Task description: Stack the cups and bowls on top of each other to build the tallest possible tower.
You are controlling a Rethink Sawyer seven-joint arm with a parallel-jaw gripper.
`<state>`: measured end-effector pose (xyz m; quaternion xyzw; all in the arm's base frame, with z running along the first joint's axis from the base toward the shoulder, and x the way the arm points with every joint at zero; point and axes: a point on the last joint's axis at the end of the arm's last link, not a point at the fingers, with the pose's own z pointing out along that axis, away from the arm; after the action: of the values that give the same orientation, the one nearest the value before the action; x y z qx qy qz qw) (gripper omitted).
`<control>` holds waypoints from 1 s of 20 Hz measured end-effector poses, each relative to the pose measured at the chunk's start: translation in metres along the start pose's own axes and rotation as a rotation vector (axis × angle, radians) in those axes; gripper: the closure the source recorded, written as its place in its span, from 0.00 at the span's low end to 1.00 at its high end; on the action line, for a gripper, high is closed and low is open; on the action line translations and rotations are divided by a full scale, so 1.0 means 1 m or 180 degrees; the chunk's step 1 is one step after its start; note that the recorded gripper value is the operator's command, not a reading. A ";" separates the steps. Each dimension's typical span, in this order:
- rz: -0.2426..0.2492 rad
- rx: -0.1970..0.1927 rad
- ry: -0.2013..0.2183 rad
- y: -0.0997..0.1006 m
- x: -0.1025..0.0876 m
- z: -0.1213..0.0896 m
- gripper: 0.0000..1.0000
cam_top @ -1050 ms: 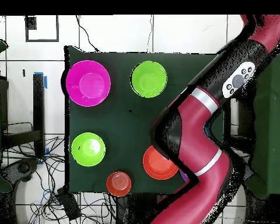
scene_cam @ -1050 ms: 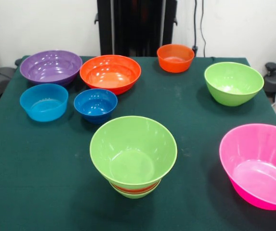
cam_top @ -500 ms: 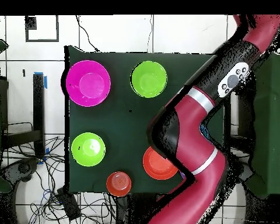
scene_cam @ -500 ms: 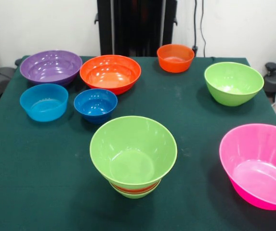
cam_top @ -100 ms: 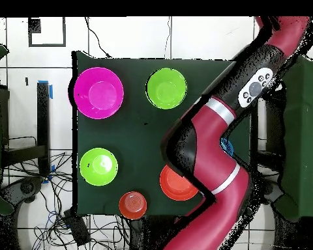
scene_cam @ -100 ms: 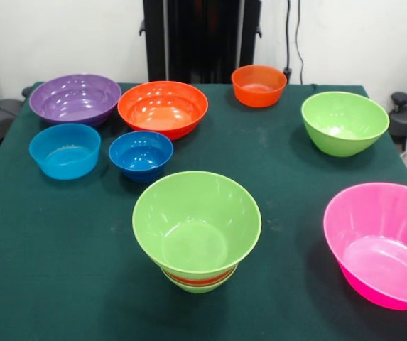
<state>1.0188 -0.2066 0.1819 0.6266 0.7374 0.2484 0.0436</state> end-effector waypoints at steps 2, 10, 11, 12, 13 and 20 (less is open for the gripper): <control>0.0005 -0.0022 -0.0043 -0.001 -0.002 0.004 0.00; 0.0056 -0.0067 -0.0152 -0.011 -0.013 0.029 0.00; 0.0063 -0.0070 -0.0162 -0.013 -0.014 0.032 0.00; 0.0067 -0.0070 -0.0166 -0.014 -0.015 0.034 0.00; 0.0080 -0.0071 -0.0177 -0.017 -0.016 0.041 0.00; 0.0117 -0.0079 -0.0249 -0.028 -0.023 0.062 0.00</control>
<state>1.0212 -0.2121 0.1105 0.6487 0.7204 0.2335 0.0755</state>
